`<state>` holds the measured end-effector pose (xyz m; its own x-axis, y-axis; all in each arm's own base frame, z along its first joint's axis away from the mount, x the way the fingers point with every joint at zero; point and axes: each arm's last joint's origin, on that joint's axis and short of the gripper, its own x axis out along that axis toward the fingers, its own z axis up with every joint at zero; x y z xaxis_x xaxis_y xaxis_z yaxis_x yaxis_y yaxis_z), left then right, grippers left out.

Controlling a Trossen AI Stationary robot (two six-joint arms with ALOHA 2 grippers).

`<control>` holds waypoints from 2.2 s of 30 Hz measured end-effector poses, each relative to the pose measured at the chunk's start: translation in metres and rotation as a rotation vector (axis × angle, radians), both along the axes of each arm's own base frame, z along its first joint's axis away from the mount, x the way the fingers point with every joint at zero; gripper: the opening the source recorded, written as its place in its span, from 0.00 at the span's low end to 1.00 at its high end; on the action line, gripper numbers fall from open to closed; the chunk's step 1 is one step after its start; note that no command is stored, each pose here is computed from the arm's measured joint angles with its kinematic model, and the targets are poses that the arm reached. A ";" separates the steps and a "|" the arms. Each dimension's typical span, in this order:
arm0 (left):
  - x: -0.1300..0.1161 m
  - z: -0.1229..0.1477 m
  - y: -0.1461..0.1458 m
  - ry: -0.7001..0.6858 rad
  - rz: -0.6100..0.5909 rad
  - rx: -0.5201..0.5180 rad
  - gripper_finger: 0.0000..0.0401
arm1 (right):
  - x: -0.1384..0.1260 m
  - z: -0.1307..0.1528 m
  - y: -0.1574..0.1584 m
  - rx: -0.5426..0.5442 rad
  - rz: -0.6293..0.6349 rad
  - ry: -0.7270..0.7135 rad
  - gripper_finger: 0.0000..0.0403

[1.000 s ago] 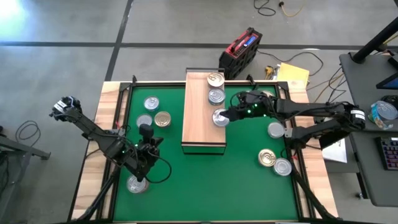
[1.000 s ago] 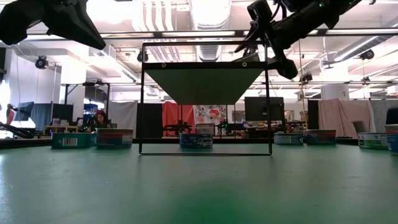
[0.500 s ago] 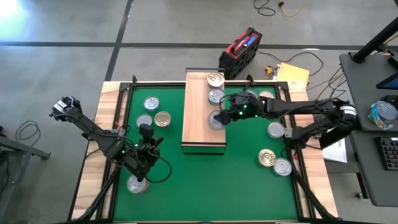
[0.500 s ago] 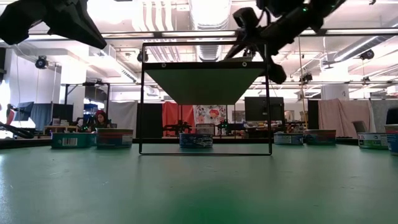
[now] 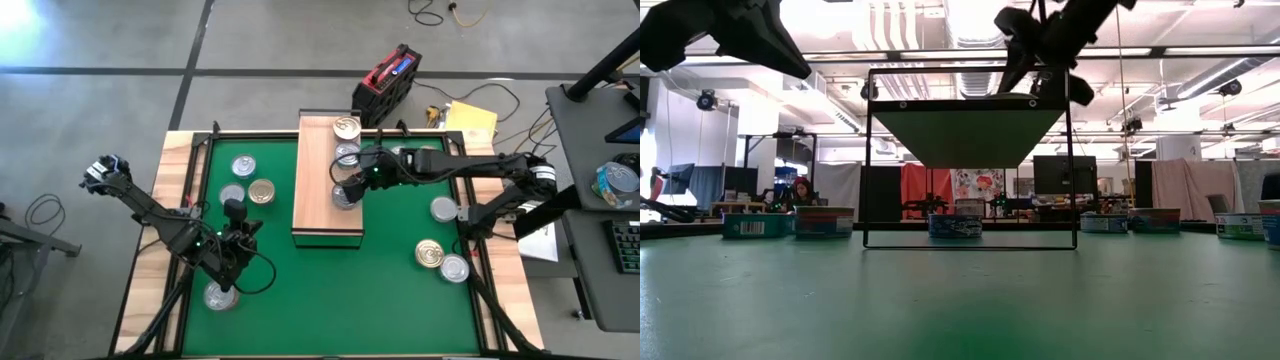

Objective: Stack canned seafood by type on shelf
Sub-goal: Put the bottom green tuna can on the shelf

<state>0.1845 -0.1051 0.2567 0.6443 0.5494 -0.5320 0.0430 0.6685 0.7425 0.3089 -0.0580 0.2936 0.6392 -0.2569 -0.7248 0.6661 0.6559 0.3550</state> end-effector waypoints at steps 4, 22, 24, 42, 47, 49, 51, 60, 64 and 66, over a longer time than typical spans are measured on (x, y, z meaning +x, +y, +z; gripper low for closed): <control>0.000 0.000 0.000 0.000 0.000 -0.001 0.00 | -0.002 0.009 0.009 -0.041 -0.005 0.022 0.69; 0.000 0.000 0.000 -0.004 0.001 -0.002 0.00 | 0.000 0.018 0.067 -0.218 0.243 0.056 0.07; 0.000 0.000 0.000 -0.005 0.001 -0.002 0.00 | 0.002 0.016 0.068 -0.242 0.236 0.069 0.04; 0.000 0.000 0.000 -0.007 0.001 -0.003 0.00 | 0.018 -0.009 0.062 -0.292 0.213 0.171 0.02; 0.001 0.000 0.000 -0.007 0.004 -0.003 0.00 | 0.015 -0.010 0.058 -0.323 0.179 0.207 0.02; 0.001 0.000 0.000 -0.007 0.004 -0.003 0.00 | 0.014 -0.010 0.056 -0.330 0.183 0.212 0.02; 0.001 0.000 0.000 -0.007 0.004 -0.003 0.00 | 0.014 -0.009 0.055 -0.334 0.186 0.214 0.02; 0.001 0.000 0.001 -0.012 0.008 0.004 0.00 | 0.015 -0.009 0.049 -0.344 0.184 0.217 0.02; 0.001 0.000 0.001 -0.013 0.008 0.005 0.00 | 0.015 -0.009 0.045 -0.347 0.176 0.220 0.02; 0.001 0.001 0.001 -0.013 0.009 0.005 0.00 | 0.015 -0.009 0.043 -0.347 0.173 0.222 0.02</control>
<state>0.1854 -0.1045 0.2572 0.6465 0.5577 -0.5206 0.0273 0.6650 0.7463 0.3235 -0.0148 0.2845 0.5328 -0.4122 -0.7391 0.5716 0.8193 -0.0449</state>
